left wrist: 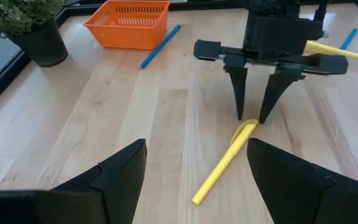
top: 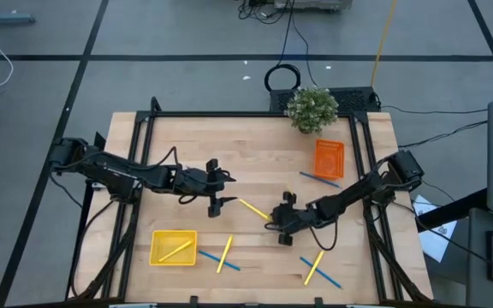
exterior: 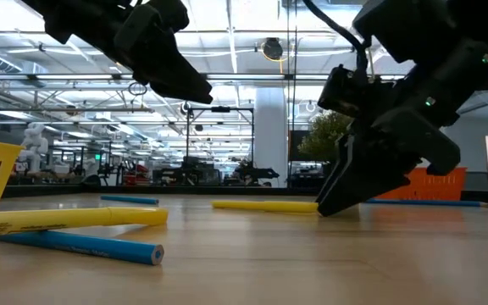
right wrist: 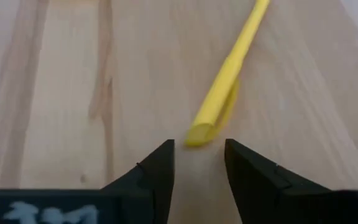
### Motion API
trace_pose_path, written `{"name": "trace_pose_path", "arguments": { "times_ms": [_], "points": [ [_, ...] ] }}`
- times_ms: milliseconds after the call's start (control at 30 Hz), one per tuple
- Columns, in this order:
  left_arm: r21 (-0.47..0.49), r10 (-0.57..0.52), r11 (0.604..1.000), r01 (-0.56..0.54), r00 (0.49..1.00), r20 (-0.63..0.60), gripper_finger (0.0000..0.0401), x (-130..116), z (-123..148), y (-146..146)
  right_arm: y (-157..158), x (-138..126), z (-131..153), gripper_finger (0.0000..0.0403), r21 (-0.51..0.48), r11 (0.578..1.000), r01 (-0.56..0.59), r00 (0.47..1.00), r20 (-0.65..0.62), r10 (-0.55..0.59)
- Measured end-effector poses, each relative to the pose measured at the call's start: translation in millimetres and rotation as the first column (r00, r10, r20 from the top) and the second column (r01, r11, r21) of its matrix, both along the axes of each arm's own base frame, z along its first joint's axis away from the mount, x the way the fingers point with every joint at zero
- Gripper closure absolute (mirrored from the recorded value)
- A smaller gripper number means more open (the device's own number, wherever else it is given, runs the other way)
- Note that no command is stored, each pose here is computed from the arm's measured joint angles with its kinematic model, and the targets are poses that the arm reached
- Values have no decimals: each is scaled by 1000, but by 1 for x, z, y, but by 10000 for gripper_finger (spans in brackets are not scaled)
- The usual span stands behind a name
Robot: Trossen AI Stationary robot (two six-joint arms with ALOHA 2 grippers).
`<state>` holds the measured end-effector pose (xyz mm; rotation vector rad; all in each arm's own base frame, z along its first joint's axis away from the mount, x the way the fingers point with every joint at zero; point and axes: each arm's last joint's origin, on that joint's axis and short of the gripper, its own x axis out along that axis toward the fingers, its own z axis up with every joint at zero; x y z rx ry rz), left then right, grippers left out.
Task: Sort pens & pencils
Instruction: Put the top left yellow ballpen into the yellow bin
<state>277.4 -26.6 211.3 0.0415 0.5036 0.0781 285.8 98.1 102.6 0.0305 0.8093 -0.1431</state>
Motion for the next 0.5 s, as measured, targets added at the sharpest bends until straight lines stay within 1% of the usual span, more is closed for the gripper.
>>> {"name": "trace_pose_path", "arguments": {
  "times_ms": [133,233,367,500],
  "points": [
    [-1,0,1000,0,1000,0,116,0,0,0,-2,1,0,297,8,1000,21,1000,2,-21],
    [0,0,1000,0,1000,0,116,0,0,0,-3,1,0,303,28,999,42,999,14,-43],
    [0,0,1000,0,1000,-1,116,0,0,0,0,3,2,299,85,996,15,999,33,-18],
    [-1,1,1000,-1,1000,-1,116,0,0,0,-1,5,3,289,94,995,27,998,51,-32]
  ]
}}
